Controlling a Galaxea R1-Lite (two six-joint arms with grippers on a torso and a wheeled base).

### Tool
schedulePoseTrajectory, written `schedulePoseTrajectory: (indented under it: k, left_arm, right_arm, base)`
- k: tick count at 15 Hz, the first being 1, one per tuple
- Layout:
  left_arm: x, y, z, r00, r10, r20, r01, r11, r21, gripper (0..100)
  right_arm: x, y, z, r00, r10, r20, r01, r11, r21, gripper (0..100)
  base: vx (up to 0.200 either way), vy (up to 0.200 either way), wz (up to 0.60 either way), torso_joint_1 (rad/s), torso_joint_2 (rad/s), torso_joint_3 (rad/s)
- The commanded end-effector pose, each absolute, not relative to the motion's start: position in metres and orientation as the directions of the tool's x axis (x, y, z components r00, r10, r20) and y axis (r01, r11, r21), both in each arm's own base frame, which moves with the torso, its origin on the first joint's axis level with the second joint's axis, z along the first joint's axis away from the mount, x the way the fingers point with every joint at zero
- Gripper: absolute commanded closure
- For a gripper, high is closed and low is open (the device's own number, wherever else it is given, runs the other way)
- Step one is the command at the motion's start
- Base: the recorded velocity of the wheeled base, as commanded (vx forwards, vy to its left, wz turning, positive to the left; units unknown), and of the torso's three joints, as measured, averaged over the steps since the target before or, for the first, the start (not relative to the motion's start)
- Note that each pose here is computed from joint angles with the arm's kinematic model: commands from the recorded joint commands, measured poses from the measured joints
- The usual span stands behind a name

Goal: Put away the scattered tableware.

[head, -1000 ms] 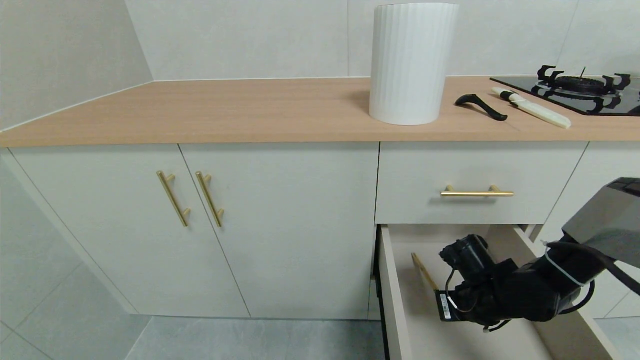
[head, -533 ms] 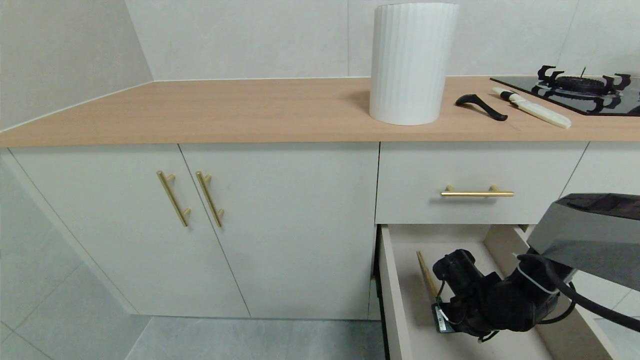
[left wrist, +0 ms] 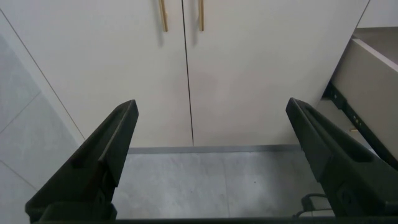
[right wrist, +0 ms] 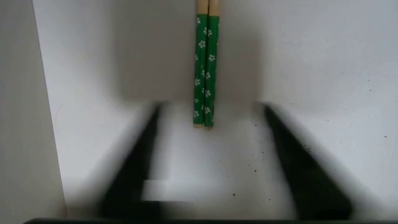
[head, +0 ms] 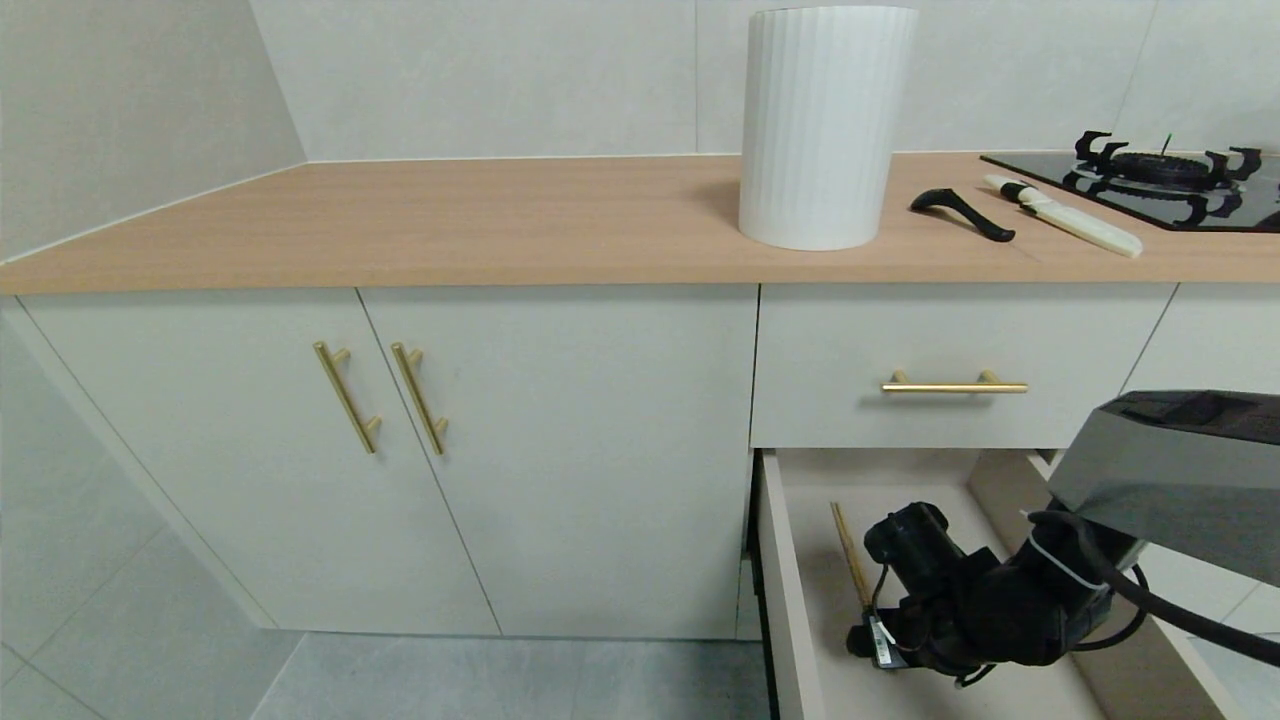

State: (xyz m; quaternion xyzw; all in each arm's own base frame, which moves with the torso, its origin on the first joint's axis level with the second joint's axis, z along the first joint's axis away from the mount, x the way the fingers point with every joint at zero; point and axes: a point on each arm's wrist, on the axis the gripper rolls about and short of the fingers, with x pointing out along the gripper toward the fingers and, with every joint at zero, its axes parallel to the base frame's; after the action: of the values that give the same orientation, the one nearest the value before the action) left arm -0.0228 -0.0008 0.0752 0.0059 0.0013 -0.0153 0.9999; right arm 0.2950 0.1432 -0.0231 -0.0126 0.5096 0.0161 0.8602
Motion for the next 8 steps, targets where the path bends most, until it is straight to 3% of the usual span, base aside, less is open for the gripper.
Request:
schedulePoseTrajectory:
  k: [1, 3, 8]
  left_arm:
    - [-0.023, -0.001, 0.075, 1.0, -0.031, -0.005, 0.031, 0.999, 0.012, 0]
    - [-0.023, -0.001, 0.075, 1.0, -0.031, -0.005, 0.031, 0.999, 0.012, 0]
    - [-0.023, -0.001, 0.075, 1.0, -0.031, -0.005, 0.031, 0.999, 0.012, 0]
  right_arm:
    - [0.295, 0.143, -0.019, 0.49, 0.018, -0.872, -0.04, 0.999, -0.002, 0]
    - [0.292, 0.142, -0.011, 0.506, 0.016, -0.862, -0.036, 0.999, -0.002, 0]
    - [0.276, 0.131, 0.054, 0.66, 0.003, -0.751, 0.005, 1.0, 0.009, 0]
  base:
    - [0.0, 0.0, 0.0, 0.0, 0.0, 0.0]
    - [0.0, 0.0, 0.0, 0.0, 0.0, 0.0]
    - [0.0, 0.0, 0.0, 0.0, 0.0, 0.0]
